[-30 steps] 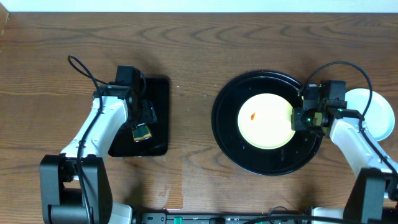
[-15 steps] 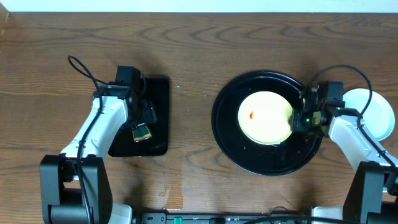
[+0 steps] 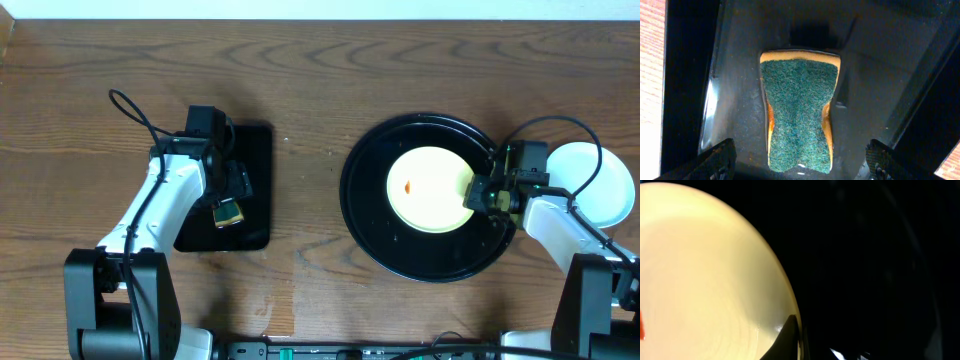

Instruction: Clean dirty plates on tray and stack at the side

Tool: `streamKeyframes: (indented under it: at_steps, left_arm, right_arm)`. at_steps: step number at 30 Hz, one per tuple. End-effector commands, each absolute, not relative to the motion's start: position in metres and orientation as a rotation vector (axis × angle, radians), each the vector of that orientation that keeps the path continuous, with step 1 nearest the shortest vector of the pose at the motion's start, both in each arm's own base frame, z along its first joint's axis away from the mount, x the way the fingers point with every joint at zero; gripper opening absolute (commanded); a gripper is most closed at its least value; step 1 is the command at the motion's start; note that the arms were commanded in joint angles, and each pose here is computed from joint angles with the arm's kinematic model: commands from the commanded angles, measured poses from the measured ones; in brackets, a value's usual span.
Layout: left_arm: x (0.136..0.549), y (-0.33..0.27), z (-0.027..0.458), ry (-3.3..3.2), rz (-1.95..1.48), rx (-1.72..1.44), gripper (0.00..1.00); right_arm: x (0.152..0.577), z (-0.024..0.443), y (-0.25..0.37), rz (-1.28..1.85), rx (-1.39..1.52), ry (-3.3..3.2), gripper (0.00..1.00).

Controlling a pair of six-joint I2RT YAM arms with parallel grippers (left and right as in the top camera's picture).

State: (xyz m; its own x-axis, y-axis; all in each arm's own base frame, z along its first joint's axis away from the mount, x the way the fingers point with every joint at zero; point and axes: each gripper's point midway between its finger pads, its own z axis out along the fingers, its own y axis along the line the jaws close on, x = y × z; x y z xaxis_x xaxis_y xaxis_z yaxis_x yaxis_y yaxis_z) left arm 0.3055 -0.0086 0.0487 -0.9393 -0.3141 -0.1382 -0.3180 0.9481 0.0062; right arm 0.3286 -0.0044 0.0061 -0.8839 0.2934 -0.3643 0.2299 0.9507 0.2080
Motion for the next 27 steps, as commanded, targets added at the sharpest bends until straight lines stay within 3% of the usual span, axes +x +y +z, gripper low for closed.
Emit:
streamKeyframes:
  at_steps: [1, 27]
  left_arm:
    - [0.303, -0.006, 0.046, 2.977, 0.055, -0.484, 0.83]
    - [0.286, -0.004, 0.045, 3.062, 0.094, -0.384, 0.84]
  right_arm:
    - [0.329, -0.001, -0.008, 0.154, 0.255, 2.713, 0.01]
    - [0.33, 0.003, 0.014, 0.329, 0.22, 2.706, 0.01]
